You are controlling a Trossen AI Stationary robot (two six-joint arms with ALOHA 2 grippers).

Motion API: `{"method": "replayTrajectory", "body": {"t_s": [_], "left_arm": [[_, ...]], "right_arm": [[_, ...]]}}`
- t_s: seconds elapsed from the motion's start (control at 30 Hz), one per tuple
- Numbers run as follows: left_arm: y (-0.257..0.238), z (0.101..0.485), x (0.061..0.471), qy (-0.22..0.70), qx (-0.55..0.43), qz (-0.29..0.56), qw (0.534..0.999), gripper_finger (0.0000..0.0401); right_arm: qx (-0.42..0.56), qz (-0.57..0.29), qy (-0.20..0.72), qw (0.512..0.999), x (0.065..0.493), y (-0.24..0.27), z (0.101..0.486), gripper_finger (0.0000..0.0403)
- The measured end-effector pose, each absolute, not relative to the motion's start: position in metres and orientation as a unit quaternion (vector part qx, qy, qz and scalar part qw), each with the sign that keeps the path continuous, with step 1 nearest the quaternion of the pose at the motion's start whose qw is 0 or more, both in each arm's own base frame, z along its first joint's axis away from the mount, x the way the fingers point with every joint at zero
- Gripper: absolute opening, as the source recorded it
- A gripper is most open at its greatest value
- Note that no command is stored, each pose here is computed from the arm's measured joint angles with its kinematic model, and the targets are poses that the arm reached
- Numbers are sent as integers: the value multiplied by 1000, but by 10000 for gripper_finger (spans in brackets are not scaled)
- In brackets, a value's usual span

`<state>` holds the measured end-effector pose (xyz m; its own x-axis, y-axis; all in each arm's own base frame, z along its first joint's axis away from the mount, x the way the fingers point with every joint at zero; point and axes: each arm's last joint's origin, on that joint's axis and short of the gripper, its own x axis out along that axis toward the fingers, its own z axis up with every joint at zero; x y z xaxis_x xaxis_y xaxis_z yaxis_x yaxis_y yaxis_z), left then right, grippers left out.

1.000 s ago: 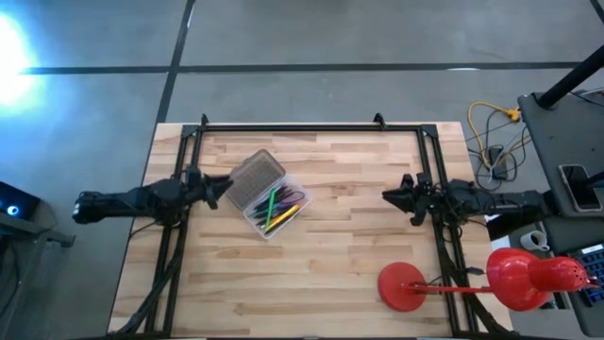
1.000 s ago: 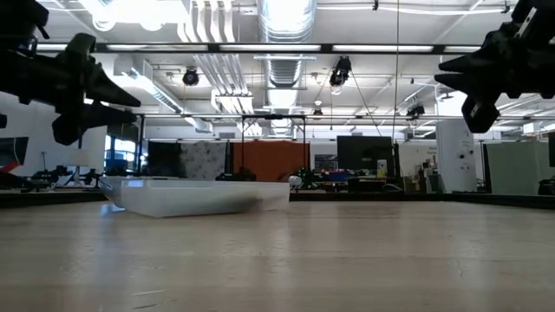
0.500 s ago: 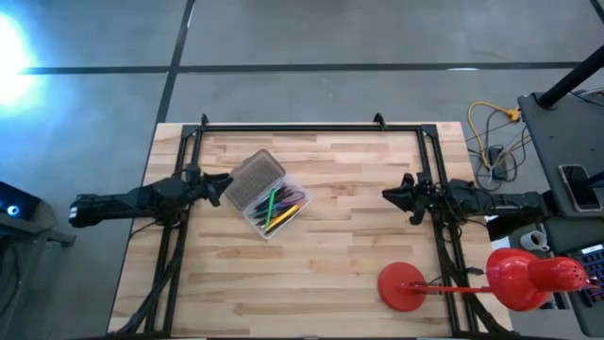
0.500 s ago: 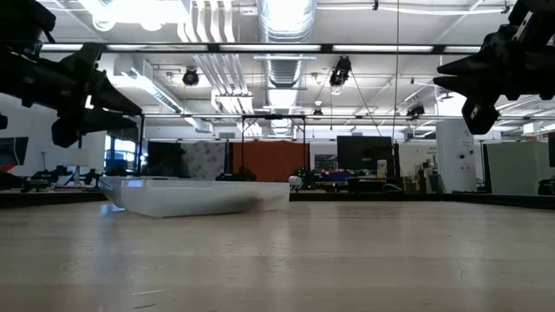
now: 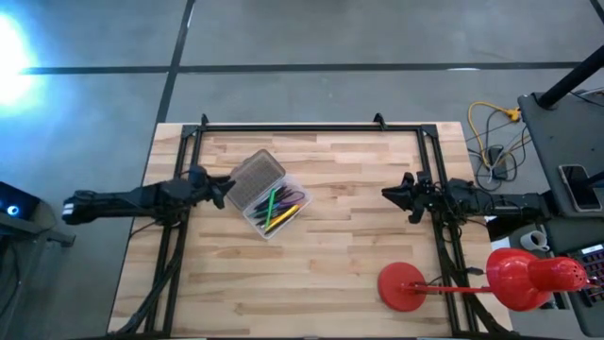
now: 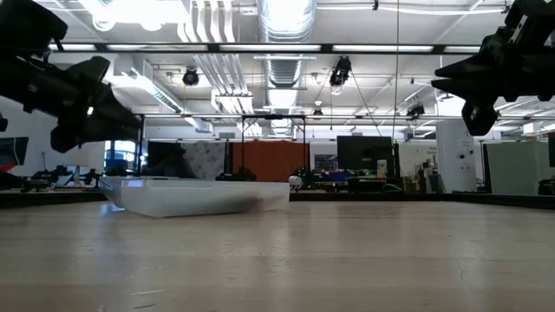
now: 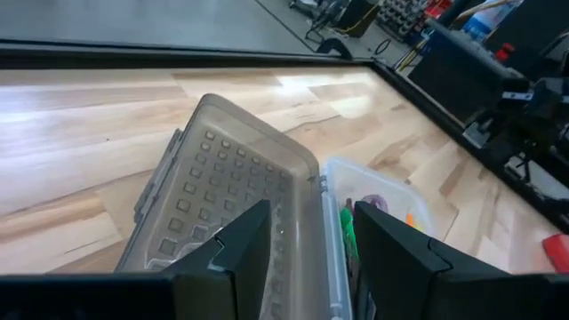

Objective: Pick & place school supplies into a supply box
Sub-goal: Return to Home Position

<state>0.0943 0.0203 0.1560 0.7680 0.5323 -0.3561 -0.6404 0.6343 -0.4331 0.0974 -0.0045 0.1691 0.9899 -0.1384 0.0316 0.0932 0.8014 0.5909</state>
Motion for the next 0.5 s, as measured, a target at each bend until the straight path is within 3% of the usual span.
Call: {"method": "replayTrajectory", "body": {"t_s": [0.5], "left_arm": [[21,147,100,148,-261,341,891,145]], "right_arm": [[309,-61,-37,948,97,-4,169,68]]}}
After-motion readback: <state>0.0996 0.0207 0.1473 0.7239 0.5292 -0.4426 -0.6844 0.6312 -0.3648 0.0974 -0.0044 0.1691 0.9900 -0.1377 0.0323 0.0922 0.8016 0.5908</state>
